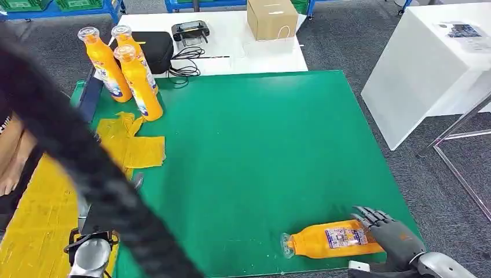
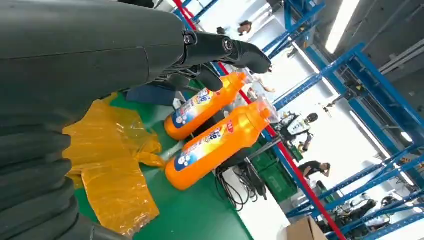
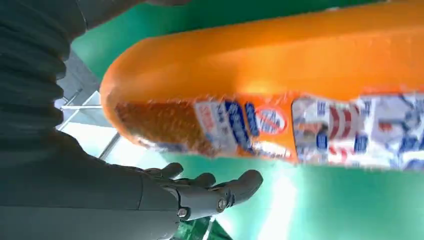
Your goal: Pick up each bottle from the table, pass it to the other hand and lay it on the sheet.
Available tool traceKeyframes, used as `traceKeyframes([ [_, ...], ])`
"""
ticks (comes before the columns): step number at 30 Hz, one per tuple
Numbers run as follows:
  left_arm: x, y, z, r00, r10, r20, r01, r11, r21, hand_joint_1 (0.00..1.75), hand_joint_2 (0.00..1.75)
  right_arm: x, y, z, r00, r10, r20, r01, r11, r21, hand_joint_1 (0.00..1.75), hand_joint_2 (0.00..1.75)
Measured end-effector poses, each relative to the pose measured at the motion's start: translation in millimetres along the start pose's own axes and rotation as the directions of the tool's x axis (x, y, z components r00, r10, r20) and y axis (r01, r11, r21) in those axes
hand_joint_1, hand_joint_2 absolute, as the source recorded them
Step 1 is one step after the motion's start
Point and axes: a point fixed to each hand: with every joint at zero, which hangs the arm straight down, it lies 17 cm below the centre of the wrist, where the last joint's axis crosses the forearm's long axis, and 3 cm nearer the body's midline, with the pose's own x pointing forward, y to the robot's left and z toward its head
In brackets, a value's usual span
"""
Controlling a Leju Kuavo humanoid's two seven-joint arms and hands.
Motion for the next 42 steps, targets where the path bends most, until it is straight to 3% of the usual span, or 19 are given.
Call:
traceKeyframes([
  [11, 12.1, -16.1, -1.5, 1.0, 0.016, 0.02, -0.015, 0.999, -0.031, 0.0, 1.75, 4.3, 11.5, -48.0, 0.996, 0.086, 0.004, -0.086, 0.996, -0.008, 0.1, 1.75],
  [20, 14.6, -19.2, -1.1, 1.0, 0.019, 0.023, -0.019, 0.999, -0.034, 0.0, 1.75, 9.4, 7.9, -64.9, 0.996, 0.092, -0.009, -0.092, 0.995, -0.033, 0.1, 1.75],
  [22, 14.6, -19.3, -1.1, 1.0, 0.02, 0.023, -0.019, 0.999, -0.035, 0.0, 1.75, 10.3, 8.3, -66.4, 0.996, 0.09, -0.009, -0.09, 0.995, -0.033, 0.44, 1.75],
  [24, 14.6, -19.5, -1.0, 1.0, 0.02, 0.023, -0.019, 0.999, -0.035, 0.0, 1.75, 10.3, 8.7, -67.3, 0.996, 0.09, -0.013, -0.09, 0.995, -0.033, 0.65, 1.75],
  [26, 14.7, -19.4, -1.1, 1.0, 0.02, 0.022, -0.019, 0.999, -0.034, 0.0, 1.75, 10.6, 9.8, -68.2, 0.995, 0.098, -0.02, -0.099, 0.995, -0.032, 1.29, 1.75],
  [30, 14.5, -20.1, -1.0, 1.0, 0.022, 0.017, -0.021, 0.999, -0.034, 0.0, 1.75, 15.1, 10.2, -73.3, 0.993, 0.113, -0.022, -0.114, 0.993, -0.044, 1.75, 1.75],
  [42, 18.3, -20.1, 5.6, 1.0, 0.024, 0.001, -0.024, 0.999, -0.038, 0.0, 1.75, 66.5, -17.7, -100.5, 1.0, 0.029, -0.001, -0.029, 0.978, -0.208, 1.75, 1.75],
])
